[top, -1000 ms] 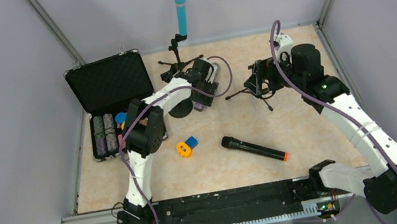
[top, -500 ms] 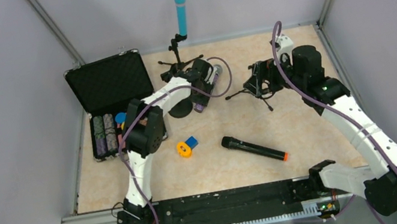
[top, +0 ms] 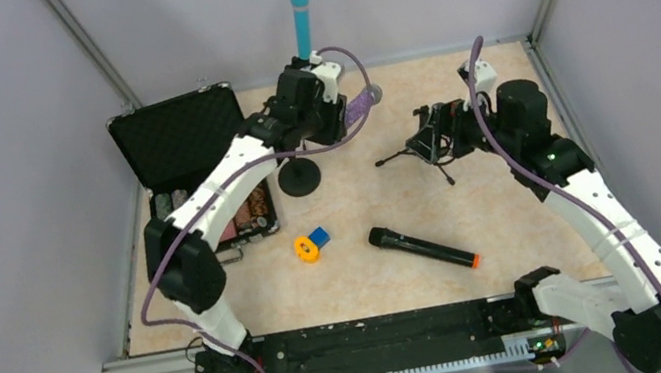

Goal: Attach the microphones to the stand

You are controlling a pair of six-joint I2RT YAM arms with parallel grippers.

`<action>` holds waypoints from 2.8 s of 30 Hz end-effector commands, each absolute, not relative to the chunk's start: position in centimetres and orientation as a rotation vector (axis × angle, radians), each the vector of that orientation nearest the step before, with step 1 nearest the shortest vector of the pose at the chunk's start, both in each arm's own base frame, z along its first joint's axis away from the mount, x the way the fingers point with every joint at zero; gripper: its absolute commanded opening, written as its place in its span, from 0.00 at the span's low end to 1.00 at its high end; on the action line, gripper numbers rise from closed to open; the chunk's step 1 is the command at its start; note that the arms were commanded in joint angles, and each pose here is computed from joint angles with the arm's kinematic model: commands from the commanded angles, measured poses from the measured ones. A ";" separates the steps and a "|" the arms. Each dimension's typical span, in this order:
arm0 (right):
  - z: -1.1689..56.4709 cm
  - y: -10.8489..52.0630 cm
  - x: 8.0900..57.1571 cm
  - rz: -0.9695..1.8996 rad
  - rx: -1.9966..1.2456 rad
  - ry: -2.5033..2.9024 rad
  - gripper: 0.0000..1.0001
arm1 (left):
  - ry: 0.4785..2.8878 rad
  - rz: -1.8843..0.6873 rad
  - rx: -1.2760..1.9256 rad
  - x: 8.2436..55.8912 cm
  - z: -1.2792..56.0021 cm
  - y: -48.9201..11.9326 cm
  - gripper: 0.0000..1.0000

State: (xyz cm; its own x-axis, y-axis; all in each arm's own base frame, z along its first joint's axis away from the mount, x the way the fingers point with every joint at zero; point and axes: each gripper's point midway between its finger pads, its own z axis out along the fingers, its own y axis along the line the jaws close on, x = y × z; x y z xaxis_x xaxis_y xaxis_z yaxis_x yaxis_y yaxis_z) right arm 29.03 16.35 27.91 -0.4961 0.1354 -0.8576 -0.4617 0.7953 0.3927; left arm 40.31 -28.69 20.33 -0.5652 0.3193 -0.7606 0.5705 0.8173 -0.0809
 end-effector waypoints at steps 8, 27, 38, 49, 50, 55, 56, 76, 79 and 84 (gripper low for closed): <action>30.9 17.6 28.2 0.880 -0.219 1.857 0.98 | 1.812 -0.654 0.500 37.3 33.3 -28.7 0.00; 37.8 22.9 27.8 1.540 -0.033 1.511 0.95 | 1.398 -1.142 0.254 27.8 42.3 -26.6 0.00; 40.0 26.7 29.7 1.726 -0.050 1.412 0.94 | 1.387 -1.268 0.222 26.5 41.7 -27.0 0.00; 41.4 28.4 32.4 1.848 -0.022 1.340 0.71 | 1.418 -1.287 0.232 26.2 40.8 -27.3 0.00; 41.5 28.4 32.3 1.860 -0.027 1.332 0.66 | 1.424 -1.287 0.231 26.3 40.5 -27.4 0.00; 41.9 28.7 31.9 1.901 -0.062 1.314 0.25 | 1.436 -1.275 0.216 26.5 39.7 -27.2 0.00; 41.9 28.7 31.9 1.897 -0.069 1.316 0.18 | 1.438 -1.271 0.215 26.5 39.6 -27.2 0.00; 37.2 26.6 33.2 1.352 -0.140 1.565 0.00 | 1.523 -1.292 0.201 27.2 36.5 -28.0 0.92; 36.6 26.1 33.0 1.295 -0.150 1.589 0.00 | 1.525 -1.283 0.142 27.5 36.0 -27.4 0.98; 36.5 25.0 32.3 1.201 -0.183 1.597 0.00 | 1.506 -1.307 0.085 28.0 35.1 -26.7 0.99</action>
